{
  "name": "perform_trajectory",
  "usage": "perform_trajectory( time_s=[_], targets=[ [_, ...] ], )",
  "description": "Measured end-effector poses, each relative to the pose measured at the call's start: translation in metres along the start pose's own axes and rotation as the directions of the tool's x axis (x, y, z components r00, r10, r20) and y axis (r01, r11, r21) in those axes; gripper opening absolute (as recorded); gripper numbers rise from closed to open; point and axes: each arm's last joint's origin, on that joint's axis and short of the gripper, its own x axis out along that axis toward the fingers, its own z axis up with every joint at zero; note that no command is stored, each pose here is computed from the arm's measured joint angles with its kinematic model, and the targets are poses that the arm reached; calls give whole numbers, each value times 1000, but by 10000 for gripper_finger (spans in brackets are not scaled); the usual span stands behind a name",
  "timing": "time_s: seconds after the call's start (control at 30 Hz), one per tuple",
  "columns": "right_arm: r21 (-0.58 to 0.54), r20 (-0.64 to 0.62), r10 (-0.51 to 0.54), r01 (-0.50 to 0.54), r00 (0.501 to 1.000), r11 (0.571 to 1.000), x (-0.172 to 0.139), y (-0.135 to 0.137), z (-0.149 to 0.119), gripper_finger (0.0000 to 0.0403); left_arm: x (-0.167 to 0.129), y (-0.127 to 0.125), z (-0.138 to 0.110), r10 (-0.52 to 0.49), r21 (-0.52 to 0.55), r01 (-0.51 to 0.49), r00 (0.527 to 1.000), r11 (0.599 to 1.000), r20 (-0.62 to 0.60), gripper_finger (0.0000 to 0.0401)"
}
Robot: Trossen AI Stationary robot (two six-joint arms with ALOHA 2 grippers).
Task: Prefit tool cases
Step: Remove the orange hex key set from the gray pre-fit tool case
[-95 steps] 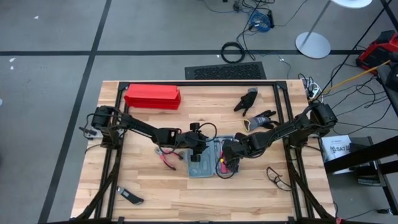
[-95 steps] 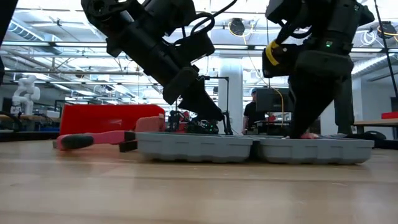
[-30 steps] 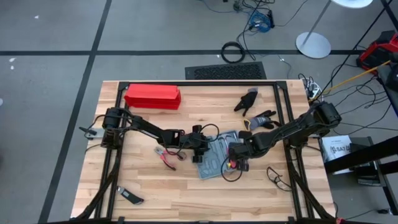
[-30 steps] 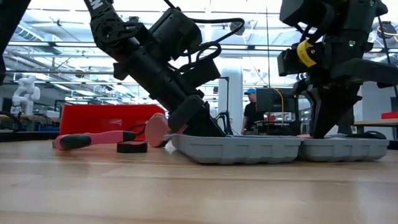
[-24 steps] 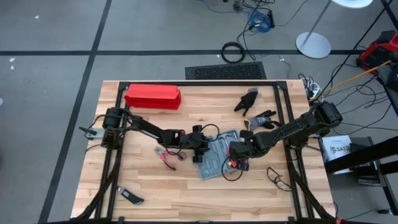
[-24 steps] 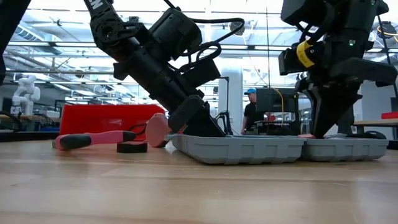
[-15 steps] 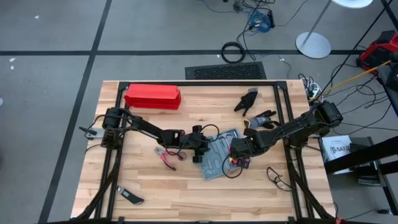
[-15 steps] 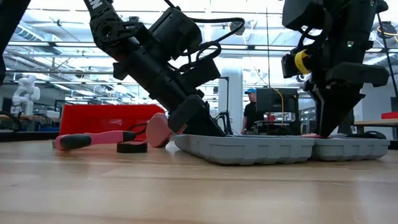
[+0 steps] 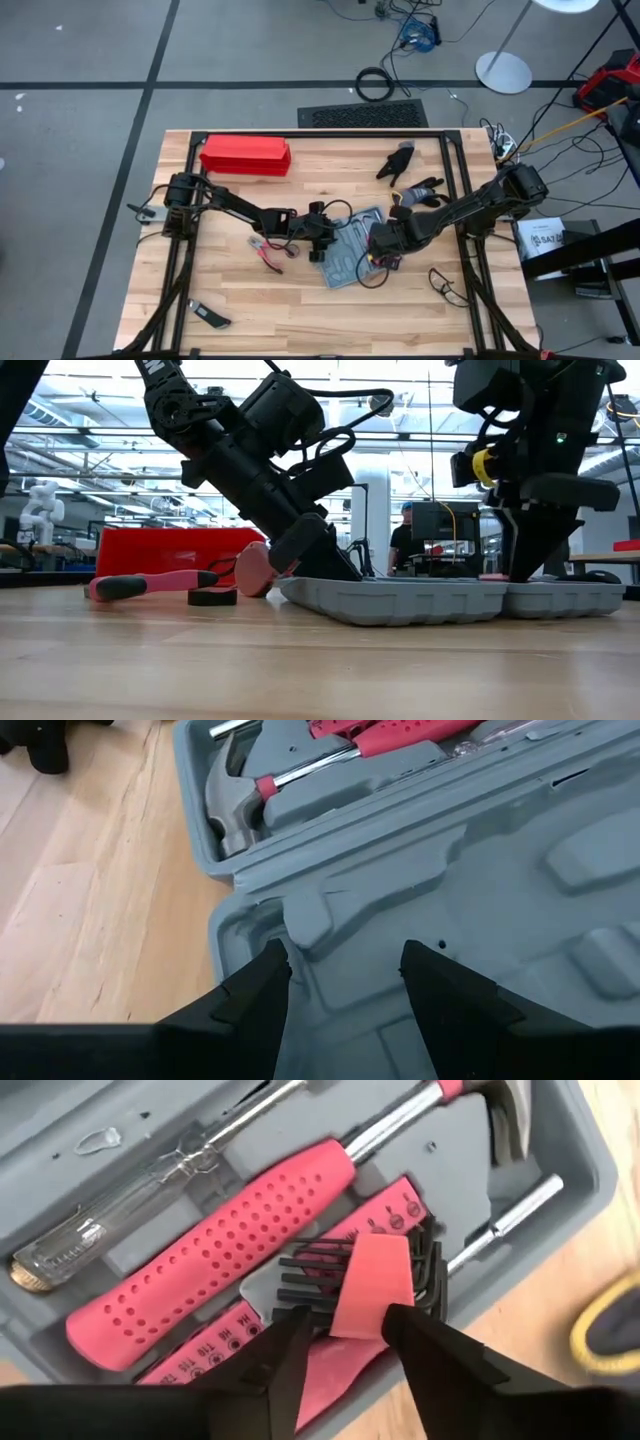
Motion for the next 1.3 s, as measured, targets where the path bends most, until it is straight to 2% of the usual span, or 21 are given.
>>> perform_trajectory(
  time_s=[0.17, 0.33, 0.67, 0.83, 0.97, 1.13, 1.3],
  targets=[
    [-119, 4, -49, 49, 999, 992, 18, 9, 4, 192, 0, -1, -1, -5, 2, 5, 1000, 1000, -6, 203],
    [-223, 80, -154, 168, 985, 960, 23, 19, 0, 216, 0, 0, -1, -3, 1, 3, 1000, 1000, -6, 203],
    [-145, 113, -189, 204, 976, 968, 25, 19, 1, 207, 0, 0, -1, 4, 1, -4, 1000, 1000, -10, 203],
    [-105, 217, -260, 287, 941, 952, 10, 18, -3, 205, 0, 0, -1, 5, 0, -5, 1000, 1000, -5, 203],
    [9, 319, -240, 250, 917, 968, -18, 8, 2, 205, 0, -2, 1, -28, 3, 28, 1000, 1000, 7, 203],
    [167, 335, -173, 122, 926, 978, -35, -9, 7, 205, 0, -3, 1, -36, 3, 36, 999, 999, 7, 202],
    [178, 296, -59, 6, 953, 984, -28, -11, 16, 206, 0, -2, 0, -38, 3, 38, 999, 999, 6, 202]
  ],
)
